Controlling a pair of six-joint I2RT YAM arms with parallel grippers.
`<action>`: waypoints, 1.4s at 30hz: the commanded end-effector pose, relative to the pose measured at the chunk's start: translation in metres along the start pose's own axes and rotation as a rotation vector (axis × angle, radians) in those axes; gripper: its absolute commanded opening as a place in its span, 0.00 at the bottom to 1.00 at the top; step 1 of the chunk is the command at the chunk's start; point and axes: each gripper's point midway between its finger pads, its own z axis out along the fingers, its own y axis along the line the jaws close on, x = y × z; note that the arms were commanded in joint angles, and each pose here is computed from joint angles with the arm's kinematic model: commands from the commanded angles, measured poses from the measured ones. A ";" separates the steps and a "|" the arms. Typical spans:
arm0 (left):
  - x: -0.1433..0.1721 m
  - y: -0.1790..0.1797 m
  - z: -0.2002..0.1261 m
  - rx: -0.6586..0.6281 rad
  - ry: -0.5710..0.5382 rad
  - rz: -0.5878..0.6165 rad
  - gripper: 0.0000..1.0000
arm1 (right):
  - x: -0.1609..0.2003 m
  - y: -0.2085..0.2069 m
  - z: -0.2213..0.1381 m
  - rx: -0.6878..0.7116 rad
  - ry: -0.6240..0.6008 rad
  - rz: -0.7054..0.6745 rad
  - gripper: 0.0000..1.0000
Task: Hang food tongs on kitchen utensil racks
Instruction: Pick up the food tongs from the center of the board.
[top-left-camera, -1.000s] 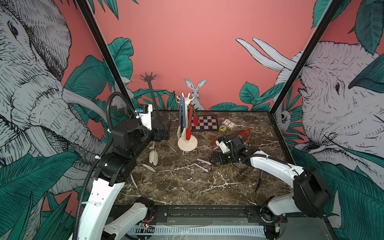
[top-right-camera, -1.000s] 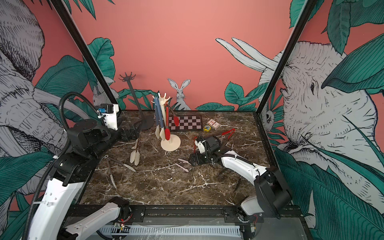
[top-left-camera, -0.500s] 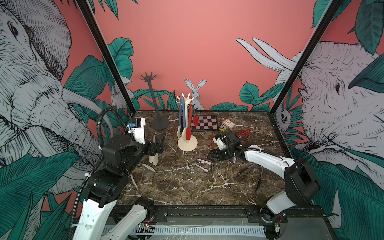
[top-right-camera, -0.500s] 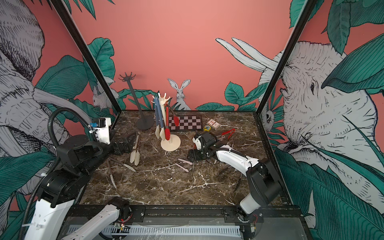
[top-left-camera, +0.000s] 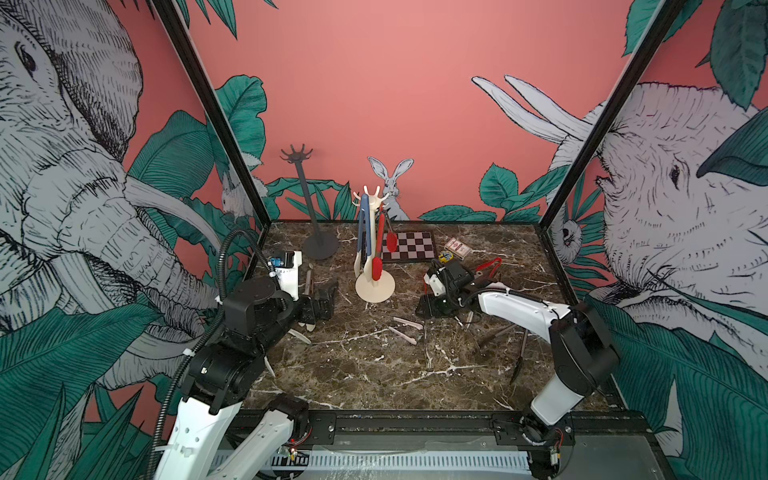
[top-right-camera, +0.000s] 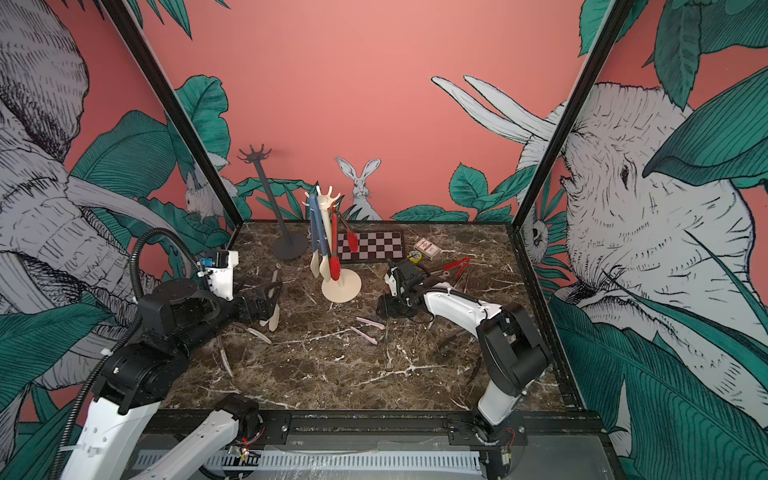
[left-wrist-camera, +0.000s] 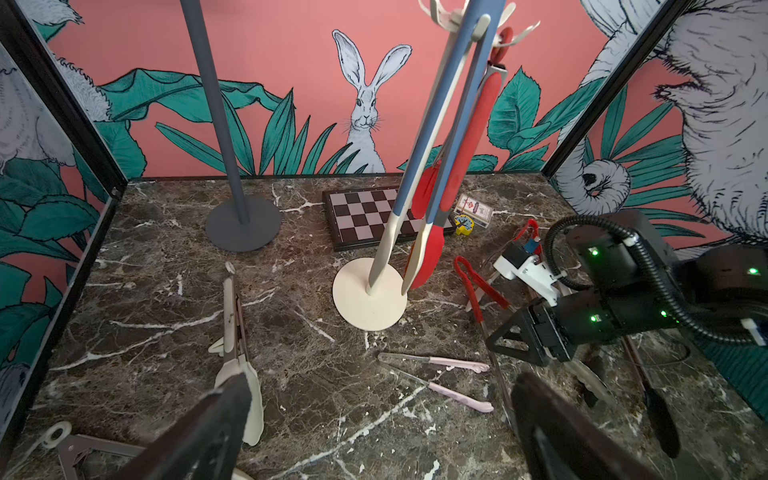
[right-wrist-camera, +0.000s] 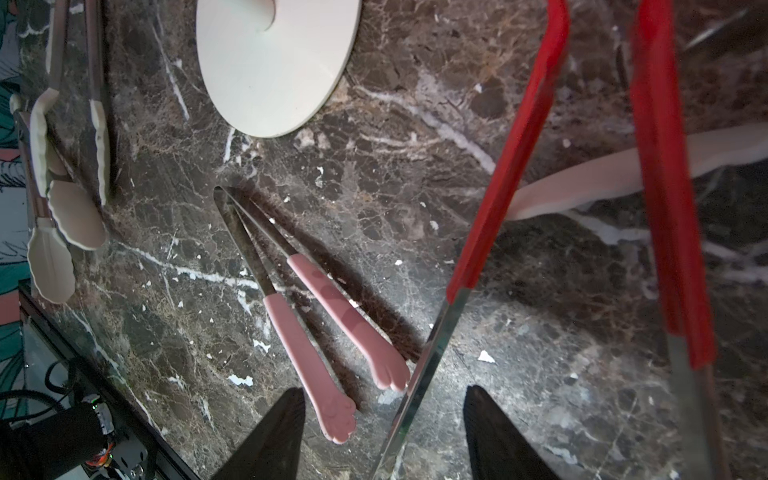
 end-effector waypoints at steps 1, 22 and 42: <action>0.004 -0.001 0.000 0.011 0.008 -0.016 0.99 | -0.003 -0.009 -0.002 0.046 0.006 0.043 0.55; 0.006 0.000 -0.001 0.011 0.003 -0.002 0.99 | -0.001 -0.012 0.014 0.099 0.038 0.024 0.36; 0.010 0.004 0.001 -0.011 0.014 -0.002 0.99 | 0.008 -0.018 0.024 0.171 0.073 0.001 0.25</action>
